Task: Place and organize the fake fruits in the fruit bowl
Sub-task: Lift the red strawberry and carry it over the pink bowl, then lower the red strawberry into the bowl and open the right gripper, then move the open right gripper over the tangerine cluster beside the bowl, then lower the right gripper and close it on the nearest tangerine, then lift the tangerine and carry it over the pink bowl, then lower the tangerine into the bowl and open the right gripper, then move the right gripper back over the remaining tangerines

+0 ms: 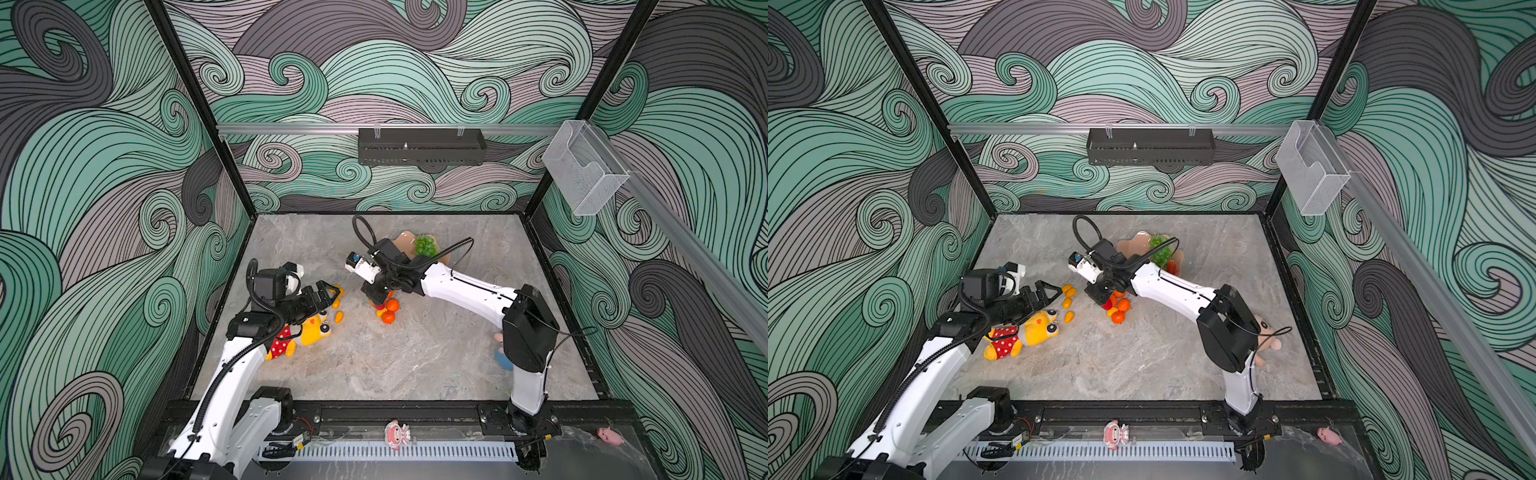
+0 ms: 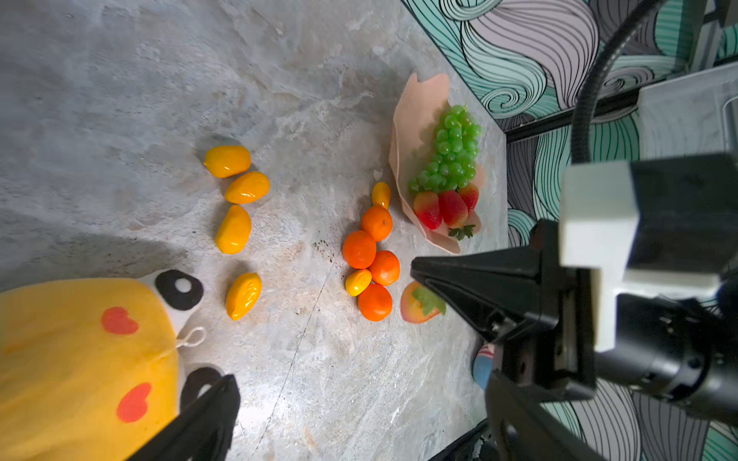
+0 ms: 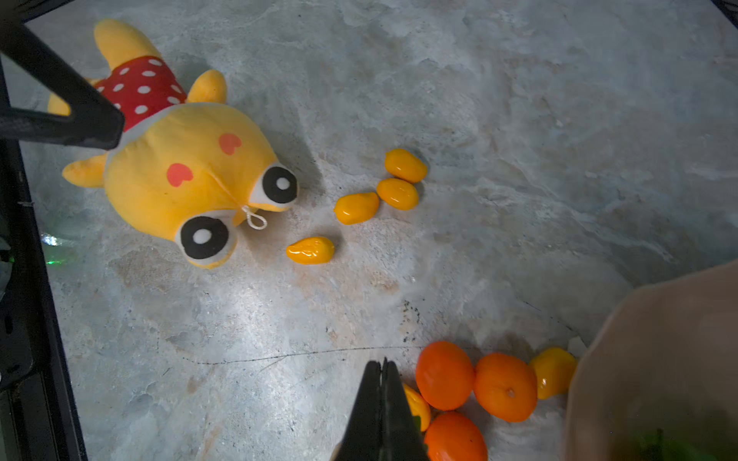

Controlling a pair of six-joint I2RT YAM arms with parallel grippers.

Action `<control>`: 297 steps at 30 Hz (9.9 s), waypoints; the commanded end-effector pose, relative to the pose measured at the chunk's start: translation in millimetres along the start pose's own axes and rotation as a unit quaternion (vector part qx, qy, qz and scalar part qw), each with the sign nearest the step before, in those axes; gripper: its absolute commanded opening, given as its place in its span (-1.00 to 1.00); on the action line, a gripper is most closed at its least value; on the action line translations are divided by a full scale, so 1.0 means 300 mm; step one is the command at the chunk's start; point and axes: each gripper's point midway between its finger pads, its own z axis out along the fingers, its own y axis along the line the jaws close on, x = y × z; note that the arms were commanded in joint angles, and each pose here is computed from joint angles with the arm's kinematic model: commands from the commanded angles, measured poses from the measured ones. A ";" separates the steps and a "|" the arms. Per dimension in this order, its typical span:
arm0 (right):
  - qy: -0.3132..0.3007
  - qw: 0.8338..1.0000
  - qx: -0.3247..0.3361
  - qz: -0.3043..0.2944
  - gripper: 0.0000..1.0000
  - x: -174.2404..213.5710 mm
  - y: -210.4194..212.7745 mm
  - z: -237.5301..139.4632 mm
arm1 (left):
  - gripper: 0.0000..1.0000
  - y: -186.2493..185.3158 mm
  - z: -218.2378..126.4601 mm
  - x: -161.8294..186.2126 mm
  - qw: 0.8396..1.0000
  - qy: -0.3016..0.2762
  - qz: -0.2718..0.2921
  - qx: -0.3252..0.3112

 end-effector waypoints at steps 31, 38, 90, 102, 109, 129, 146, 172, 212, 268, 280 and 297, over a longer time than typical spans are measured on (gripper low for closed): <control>0.092 0.971 0.183 0.120 -1.00 0.298 -0.700 -0.195 | 0.97 -0.469 0.413 0.098 0.976 0.104 0.190 0.029; 0.102 0.972 0.176 0.121 -1.00 0.314 -0.739 -0.135 | 0.97 -0.456 0.425 0.102 0.975 0.108 0.192 0.022; -0.079 0.915 0.154 0.365 -0.31 0.362 -0.246 -0.392 | 0.97 -0.295 0.128 0.151 0.983 0.042 0.180 0.005; 0.010 0.922 0.102 0.372 -0.13 0.421 -0.009 -0.153 | 0.97 -0.174 0.205 0.311 0.988 0.118 0.101 0.008; 0.058 0.934 0.078 0.345 0.24 0.387 0.051 -0.028 | 0.97 -0.130 0.209 0.305 0.991 0.107 0.081 -0.010; 0.127 0.928 0.098 0.337 0.23 0.425 0.047 0.098 | 0.97 -0.097 0.196 0.254 0.994 0.079 0.070 -0.013; 0.157 0.920 0.116 0.339 0.10 0.441 0.027 0.164 | 0.97 -0.090 0.190 0.241 0.995 0.075 0.070 -0.017; 0.121 0.922 0.114 0.350 -0.30 0.489 0.059 -0.010 | 0.97 -0.102 0.179 0.249 0.993 0.090 0.076 -0.014; 0.017 0.922 0.136 0.361 -0.43 0.223 -0.264 -0.215 | 0.97 -0.168 0.203 0.001 0.998 0.013 0.059 0.002; 0.089 0.918 0.188 0.337 0.05 0.164 -0.698 0.200 | 0.97 -0.212 0.416 -0.295 0.995 0.039 -0.019 0.086; 0.054 0.925 0.188 0.326 0.09 0.063 -0.676 0.048 | 0.97 -0.202 0.320 -0.217 0.997 0.039 -0.006 0.070; 0.037 0.939 0.172 0.295 0.09 0.090 -0.323 -0.131 | 0.97 -0.125 0.145 0.062 0.999 0.037 0.015 0.036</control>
